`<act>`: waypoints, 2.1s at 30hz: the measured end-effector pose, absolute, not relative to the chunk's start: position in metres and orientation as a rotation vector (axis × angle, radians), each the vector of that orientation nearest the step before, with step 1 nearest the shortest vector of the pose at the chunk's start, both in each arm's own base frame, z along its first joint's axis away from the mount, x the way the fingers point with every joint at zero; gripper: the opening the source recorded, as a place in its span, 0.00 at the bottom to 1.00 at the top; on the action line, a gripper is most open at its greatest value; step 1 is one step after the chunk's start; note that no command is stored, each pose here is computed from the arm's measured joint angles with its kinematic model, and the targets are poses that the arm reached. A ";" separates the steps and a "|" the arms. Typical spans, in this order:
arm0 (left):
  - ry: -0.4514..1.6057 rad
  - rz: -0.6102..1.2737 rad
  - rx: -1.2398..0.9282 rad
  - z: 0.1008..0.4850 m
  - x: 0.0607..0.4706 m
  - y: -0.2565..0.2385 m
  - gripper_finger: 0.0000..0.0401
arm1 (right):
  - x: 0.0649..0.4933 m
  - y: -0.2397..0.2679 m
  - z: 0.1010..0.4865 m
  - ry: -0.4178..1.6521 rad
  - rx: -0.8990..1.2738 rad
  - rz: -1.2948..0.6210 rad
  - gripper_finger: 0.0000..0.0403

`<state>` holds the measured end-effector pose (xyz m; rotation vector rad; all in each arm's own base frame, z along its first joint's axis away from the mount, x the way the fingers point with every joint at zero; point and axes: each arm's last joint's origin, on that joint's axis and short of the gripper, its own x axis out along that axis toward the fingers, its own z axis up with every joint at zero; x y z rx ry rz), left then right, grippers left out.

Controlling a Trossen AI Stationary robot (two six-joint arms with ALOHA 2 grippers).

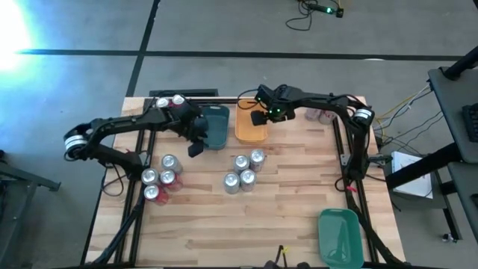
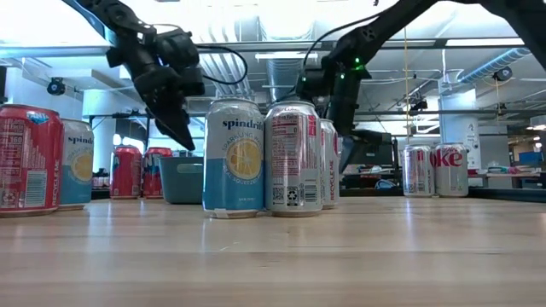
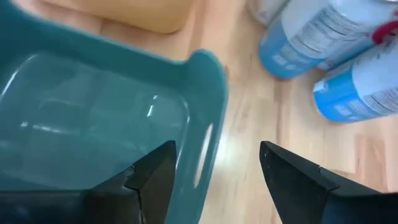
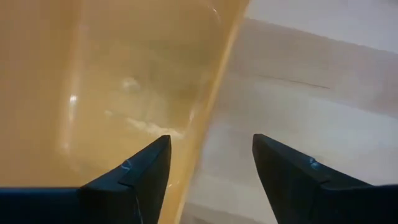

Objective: Sort soda cans
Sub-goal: Adjust the bins

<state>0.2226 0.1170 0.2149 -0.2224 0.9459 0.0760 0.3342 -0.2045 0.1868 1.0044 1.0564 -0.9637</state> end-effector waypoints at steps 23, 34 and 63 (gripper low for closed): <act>1.155 0.103 -0.256 0.172 0.233 0.125 0.26 | 0.350 -0.209 0.137 1.081 1.072 -0.984 0.32; 1.153 0.100 -0.239 0.178 0.229 0.123 0.01 | 0.359 -0.204 0.138 1.042 1.055 -0.950 0.04; 1.249 0.036 -0.100 0.180 0.219 0.120 0.00 | 0.370 -0.184 0.138 0.959 1.135 -1.082 0.03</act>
